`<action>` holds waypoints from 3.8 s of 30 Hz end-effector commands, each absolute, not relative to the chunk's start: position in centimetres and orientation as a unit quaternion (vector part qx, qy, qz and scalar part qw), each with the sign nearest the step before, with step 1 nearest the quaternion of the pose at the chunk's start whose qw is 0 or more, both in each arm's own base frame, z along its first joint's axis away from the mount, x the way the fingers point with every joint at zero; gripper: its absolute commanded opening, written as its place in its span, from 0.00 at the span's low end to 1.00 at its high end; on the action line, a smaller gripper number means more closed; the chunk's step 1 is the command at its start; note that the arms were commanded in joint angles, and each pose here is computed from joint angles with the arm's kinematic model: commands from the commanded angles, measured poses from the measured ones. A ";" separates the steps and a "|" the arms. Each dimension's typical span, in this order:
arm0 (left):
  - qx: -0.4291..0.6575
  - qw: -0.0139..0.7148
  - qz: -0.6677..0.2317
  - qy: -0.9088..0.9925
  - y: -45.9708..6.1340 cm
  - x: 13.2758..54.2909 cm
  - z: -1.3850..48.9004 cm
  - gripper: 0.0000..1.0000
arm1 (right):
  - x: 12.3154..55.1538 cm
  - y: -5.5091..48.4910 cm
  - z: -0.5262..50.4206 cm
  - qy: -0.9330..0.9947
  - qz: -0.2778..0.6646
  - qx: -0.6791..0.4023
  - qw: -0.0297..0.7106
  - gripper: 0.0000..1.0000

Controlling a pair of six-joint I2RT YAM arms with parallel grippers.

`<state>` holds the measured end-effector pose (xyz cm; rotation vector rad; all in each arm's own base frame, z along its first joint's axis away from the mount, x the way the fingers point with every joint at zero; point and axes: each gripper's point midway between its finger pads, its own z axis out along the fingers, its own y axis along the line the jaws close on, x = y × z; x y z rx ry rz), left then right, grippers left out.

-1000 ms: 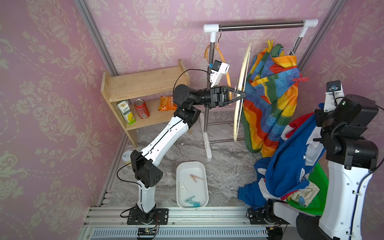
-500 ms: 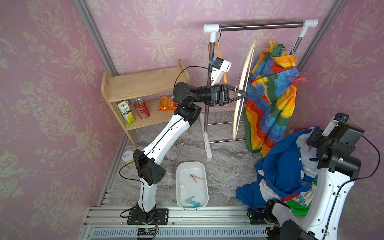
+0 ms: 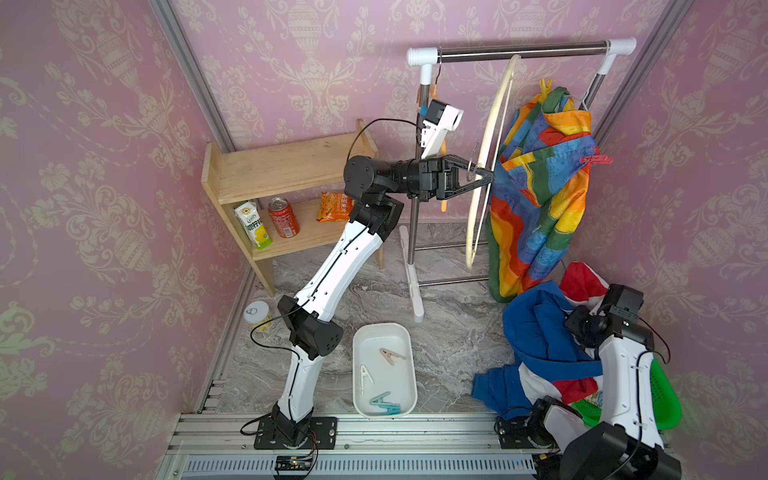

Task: Remove the clothespins securing jackets to the hanger
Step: Place the jacket in the basket, then adjust the jacket in the basket.

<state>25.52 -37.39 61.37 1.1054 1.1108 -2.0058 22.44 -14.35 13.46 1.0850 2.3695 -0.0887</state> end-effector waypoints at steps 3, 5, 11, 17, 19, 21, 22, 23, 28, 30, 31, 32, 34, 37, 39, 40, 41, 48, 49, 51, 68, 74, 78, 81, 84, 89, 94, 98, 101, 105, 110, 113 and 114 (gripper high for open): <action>0.444 0.327 -0.737 0.390 -35.8 24.4 62.5 0.00 | 23.1 -15.3 9.3 0.857 -0.015 0.474 0.201 0.00; 0.444 0.329 -0.737 0.389 -35.6 24.5 62.5 0.00 | 23.3 -15.7 8.1 0.851 -0.018 0.490 0.189 0.00; 0.443 0.338 -0.735 0.388 -35.1 25.0 62.6 0.00 | 22.7 -17.5 5.5 0.843 -0.042 0.516 0.145 0.00; 0.440 0.340 -0.736 0.386 -34.7 25.3 62.6 0.00 | 22.5 -18.3 6.6 0.823 -0.041 0.547 0.148 0.28; 0.440 0.340 -0.737 0.384 -34.7 25.2 62.7 0.00 | 22.8 -18.6 8.9 0.813 -0.042 0.551 0.183 0.53; 0.440 0.341 -0.737 0.382 -34.6 25.2 62.7 0.00 | 23.0 -19.0 11.9 0.804 -0.047 0.552 0.215 0.66; 0.441 0.341 -0.738 0.381 -34.5 25.2 62.7 0.00 | 22.9 -19.0 13.3 0.800 -0.049 0.554 0.225 0.73; 0.441 0.341 -0.739 0.380 -34.5 25.1 62.7 0.00 | 22.8 -18.9 14.6 0.797 -0.050 0.555 0.233 0.81; 0.437 0.340 -0.745 0.372 -34.3 24.9 63.0 0.00 | 21.3 -18.0 21.0 0.774 -0.058 0.564 0.284 1.00; 0.435 0.339 -0.747 0.370 -34.2 24.8 63.1 0.00 | 20.3 -17.6 23.6 0.753 -0.061 0.572 0.321 1.00; 0.435 0.338 -0.748 0.370 -34.2 24.7 63.2 0.00 | 19.9 -17.2 24.9 0.746 -0.056 0.568 0.341 1.00; 0.434 0.337 -0.749 0.370 -34.1 24.6 63.3 0.00 | 19.8 -16.6 27.3 0.739 -0.045 0.559 0.373 1.00; 0.434 0.339 -0.749 0.369 -34.0 24.5 63.4 0.00 | 19.3 -14.9 30.1 0.737 -0.025 0.541 0.403 1.00; 0.428 0.336 -0.751 0.373 -34.1 24.7 63.3 0.00 | 18.8 -11.3 33.2 0.743 0.024 0.505 0.438 1.00; 0.425 0.336 -0.752 0.375 -34.3 24.9 63.2 0.00 | 19.1 -8.2 33.6 0.755 0.083 0.474 0.445 1.00; 0.424 0.337 -0.752 0.376 -34.3 25.1 63.2 0.00 | 19.5 -6.3 33.3 0.766 0.124 0.453 0.440 1.00; 0.422 0.337 -0.752 0.378 -34.5 25.2 63.2 0.00 | 19.6 -4.7 32.6 0.780 0.149 0.436 0.424 1.00; 0.417 0.328 -0.755 0.386 -36.2 25.8 62.4 0.00 | 18.6 2.5 23.7 0.898 0.155 0.304 0.278 1.00; 0.416 0.326 -0.756 0.386 -36.4 25.8 62.3 0.00 | 18.4 3.4 22.5 0.910 0.146 0.286 0.262 1.00; 0.414 0.324 -0.759 0.384 -36.7 25.9 62.2 0.00 | 17.7 4.6 20.5 0.927 0.122 0.266 0.235 1.00; 0.413 0.336 -0.749 0.393 -38.2 27.7 61.1 0.00 | 9.8 6.9 5.5 0.943 0.057 0.311 0.102 0.98; 0.414 0.343 -0.741 0.402 -38.1 28.2 61.0 0.00 | 9.1 4.3 4.0 0.941 0.000 0.323 0.100 0.95; 0.412 0.346 -0.741 0.402 -37.9 28.4 61.0 0.00 | 9.2 3.2 3.9 0.941 -0.017 0.321 0.106 0.91; 0.409 0.346 -0.742 0.404 -37.9 28.7 60.9 0.00 | 9.9 3.0 4.0 0.944 -0.039 0.311 0.099 0.91; 0.409 0.348 -0.741 0.403 -37.8 28.7 61.0 0.00 | 10.8 3.6 3.6 0.954 -0.062 0.285 0.067 0.90; 0.411 0.348 -0.742 0.398 -37.3 28.4 61.4 0.00 | 12.4 4.8 3.2 0.965 -0.095 0.240 0.034 0.83; 0.415 0.352 -0.740 0.396 -36.9 28.2 61.6 0.00 | 12.9 5.3 3.2 0.965 -0.077 0.247 0.045 0.61; 0.411 0.353 -0.741 0.396 -36.9 28.6 61.4 0.00 | 12.7 5.0 3.3 0.957 -0.043 0.276 0.073 0.11; 0.410 0.354 -0.742 0.396 -36.9 28.8 61.4 0.00 | 12.5 4.8 3.3 0.948 -0.011 0.306 0.087 0.00; 0.408 0.355 -0.742 0.396 -36.9 28.9 61.4 0.00 | 13.5 4.7 5.5 0.938 0.029 0.317 0.136 0.00; 0.408 0.357 -0.742 0.394 -36.8 28.9 61.4 0.00 | 18.2 4.6 17.0 0.923 0.060 0.274 0.264 0.00; 0.406 0.359 -0.745 0.389 -36.7 28.9 61.6 0.00 | 20.8 3.9 24.9 0.907 0.044 0.242 0.342 0.00; 0.407 0.361 -0.745 0.386 -36.6 28.7 61.7 0.00 | 21.5 3.0 28.1 0.894 0.025 0.241 0.377 0.00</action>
